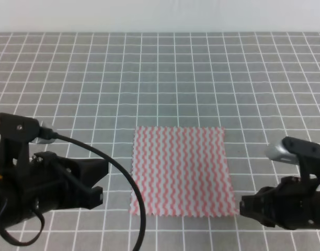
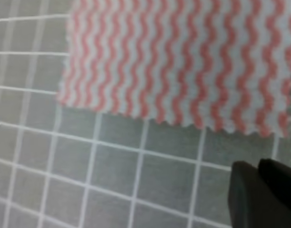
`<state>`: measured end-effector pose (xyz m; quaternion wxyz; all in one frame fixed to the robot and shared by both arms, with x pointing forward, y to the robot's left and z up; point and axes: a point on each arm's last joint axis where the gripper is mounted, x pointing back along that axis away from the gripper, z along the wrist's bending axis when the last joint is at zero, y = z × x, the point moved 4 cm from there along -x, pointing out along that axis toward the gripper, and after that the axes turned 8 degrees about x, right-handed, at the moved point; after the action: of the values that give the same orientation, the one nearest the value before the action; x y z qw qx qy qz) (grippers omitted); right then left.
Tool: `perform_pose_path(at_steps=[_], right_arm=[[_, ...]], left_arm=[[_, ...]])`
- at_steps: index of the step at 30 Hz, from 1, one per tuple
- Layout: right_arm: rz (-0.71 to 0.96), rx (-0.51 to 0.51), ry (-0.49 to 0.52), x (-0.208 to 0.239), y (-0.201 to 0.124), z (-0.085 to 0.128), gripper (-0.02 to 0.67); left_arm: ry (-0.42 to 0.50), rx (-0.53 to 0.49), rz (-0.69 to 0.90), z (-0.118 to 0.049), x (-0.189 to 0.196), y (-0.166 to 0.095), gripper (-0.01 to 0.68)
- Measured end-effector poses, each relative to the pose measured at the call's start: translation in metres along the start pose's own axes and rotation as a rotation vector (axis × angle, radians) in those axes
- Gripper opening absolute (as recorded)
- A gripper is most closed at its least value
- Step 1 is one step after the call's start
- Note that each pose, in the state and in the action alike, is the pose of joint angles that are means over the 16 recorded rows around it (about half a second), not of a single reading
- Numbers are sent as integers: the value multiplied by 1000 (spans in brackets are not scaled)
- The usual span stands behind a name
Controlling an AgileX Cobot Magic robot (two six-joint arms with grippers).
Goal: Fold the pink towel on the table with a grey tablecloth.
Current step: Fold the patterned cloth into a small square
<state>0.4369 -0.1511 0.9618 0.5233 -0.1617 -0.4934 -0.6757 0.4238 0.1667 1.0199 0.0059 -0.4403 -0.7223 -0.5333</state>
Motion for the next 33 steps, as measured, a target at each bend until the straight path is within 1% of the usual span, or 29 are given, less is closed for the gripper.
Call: perform_pose_path(at_steps=[6, 13, 33], right_arm=[[61, -69, -40, -25, -2, -11, 15], [97, -124, -62, -44, 0, -17, 25], [158, -155, -94, -66, -3, -26, 28]], left_arm=[[4, -6, -1, 1, -1, 0, 0], [5, -9, 0, 1, -1, 0, 0], [-7, -26, 12, -1, -1, -1, 0]])
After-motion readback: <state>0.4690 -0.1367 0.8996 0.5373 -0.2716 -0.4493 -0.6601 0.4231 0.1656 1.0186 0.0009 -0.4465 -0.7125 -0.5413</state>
